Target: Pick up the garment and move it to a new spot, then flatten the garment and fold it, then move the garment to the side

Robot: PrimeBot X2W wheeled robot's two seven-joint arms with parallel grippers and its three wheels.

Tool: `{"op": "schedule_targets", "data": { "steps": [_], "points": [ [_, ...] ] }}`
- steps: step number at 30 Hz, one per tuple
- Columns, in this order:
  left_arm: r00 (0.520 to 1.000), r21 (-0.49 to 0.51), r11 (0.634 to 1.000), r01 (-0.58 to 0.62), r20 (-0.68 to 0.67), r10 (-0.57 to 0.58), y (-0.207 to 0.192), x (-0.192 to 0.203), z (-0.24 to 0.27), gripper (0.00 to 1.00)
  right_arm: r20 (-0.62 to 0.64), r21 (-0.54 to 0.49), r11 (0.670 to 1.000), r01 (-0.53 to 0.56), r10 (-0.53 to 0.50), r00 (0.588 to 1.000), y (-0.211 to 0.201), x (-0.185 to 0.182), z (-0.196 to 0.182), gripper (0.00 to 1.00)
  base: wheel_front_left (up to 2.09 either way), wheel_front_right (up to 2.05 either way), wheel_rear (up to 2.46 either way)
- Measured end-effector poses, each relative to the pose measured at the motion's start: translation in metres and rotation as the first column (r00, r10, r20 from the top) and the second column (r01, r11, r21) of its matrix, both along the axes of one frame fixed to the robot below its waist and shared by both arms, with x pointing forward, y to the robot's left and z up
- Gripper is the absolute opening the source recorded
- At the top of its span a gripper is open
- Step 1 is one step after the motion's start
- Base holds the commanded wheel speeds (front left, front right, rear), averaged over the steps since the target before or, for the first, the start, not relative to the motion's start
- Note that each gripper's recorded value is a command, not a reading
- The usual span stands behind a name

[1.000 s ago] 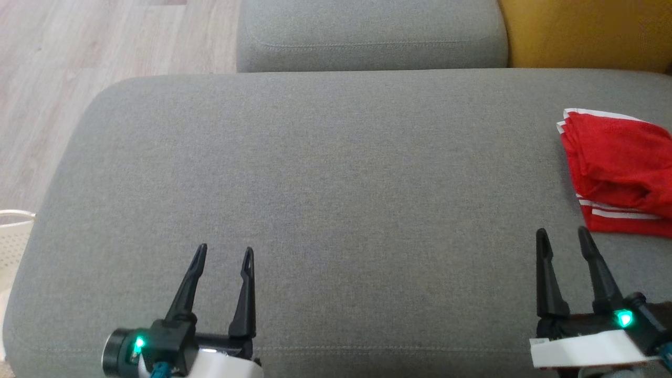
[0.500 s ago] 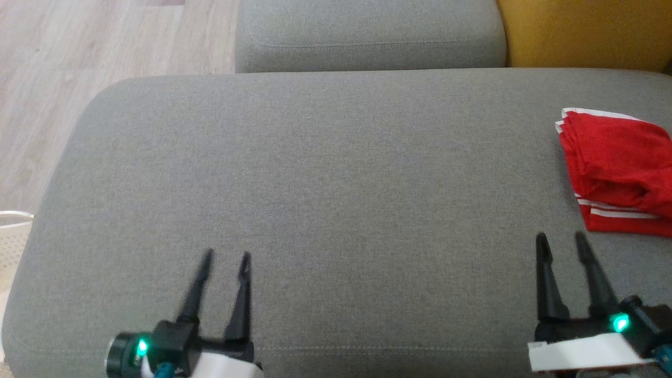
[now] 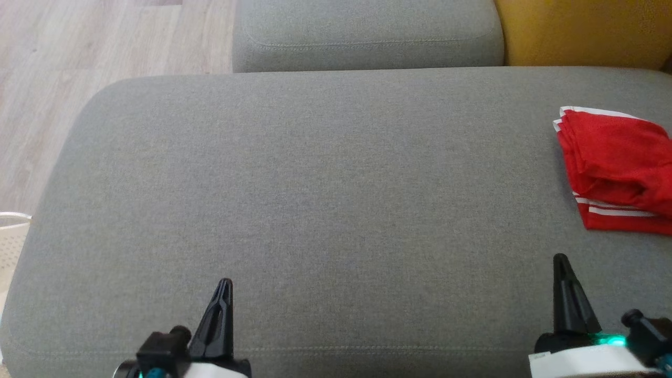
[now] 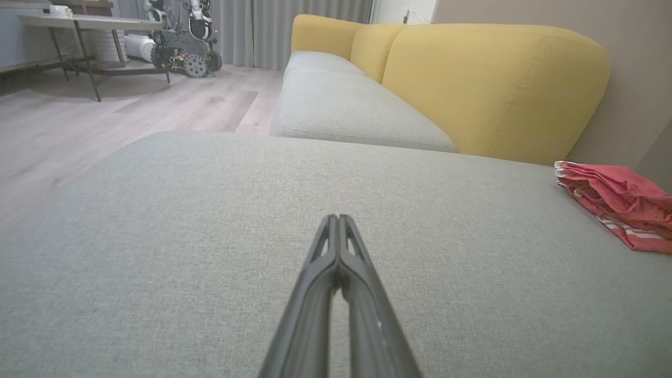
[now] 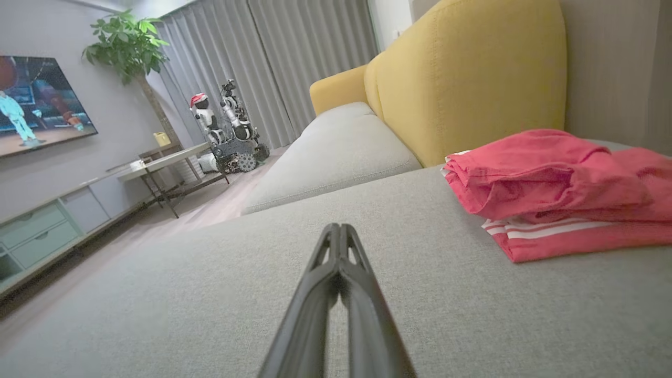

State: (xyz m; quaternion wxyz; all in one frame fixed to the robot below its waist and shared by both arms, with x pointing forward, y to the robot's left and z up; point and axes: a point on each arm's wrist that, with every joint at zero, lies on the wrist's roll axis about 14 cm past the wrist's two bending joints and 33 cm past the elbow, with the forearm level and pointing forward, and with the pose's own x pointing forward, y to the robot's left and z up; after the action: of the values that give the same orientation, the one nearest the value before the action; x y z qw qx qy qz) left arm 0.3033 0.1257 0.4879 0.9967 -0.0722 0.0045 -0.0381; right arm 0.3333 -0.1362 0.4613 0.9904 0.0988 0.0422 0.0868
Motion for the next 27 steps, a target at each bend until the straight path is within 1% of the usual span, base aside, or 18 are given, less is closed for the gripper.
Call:
{"op": "schedule_targets", "data": {
  "steps": [9,10,13,23,27],
  "points": [
    [0.999,-0.104,0.994,-0.021,-0.039,0.017,0.007,0.006,-0.005,0.00,-0.034,0.099,0.994,0.042,-0.039,0.999,-0.007,0.001,-0.003,0.00,0.00,0.00,0.00],
    [0.998,-0.127,0.992,-0.025,-0.053,0.019,0.008,0.007,-0.008,0.00,-0.039,0.125,0.991,0.053,-0.048,0.998,-0.008,0.001,-0.003,0.00,0.00,0.00,0.00],
    [0.998,-0.162,0.986,-0.032,-0.067,0.021,0.009,0.008,-0.010,0.00,-0.049,0.155,0.986,0.065,-0.058,0.997,-0.010,0.002,-0.003,0.00,0.00,0.00,0.00],
    [0.993,-0.274,0.960,-0.061,-0.111,0.032,0.015,0.013,-0.016,0.00,-0.082,0.263,0.958,0.113,-0.094,0.992,-0.018,0.006,-0.003,0.00,0.00,0.00,0.00],
    [0.993,-0.319,0.945,-0.068,-0.116,0.032,0.017,0.017,-0.015,0.00,-0.093,0.309,0.942,0.132,-0.108,0.990,-0.021,0.008,-0.003,0.00,0.00,0.00,0.00]
  ]
}}
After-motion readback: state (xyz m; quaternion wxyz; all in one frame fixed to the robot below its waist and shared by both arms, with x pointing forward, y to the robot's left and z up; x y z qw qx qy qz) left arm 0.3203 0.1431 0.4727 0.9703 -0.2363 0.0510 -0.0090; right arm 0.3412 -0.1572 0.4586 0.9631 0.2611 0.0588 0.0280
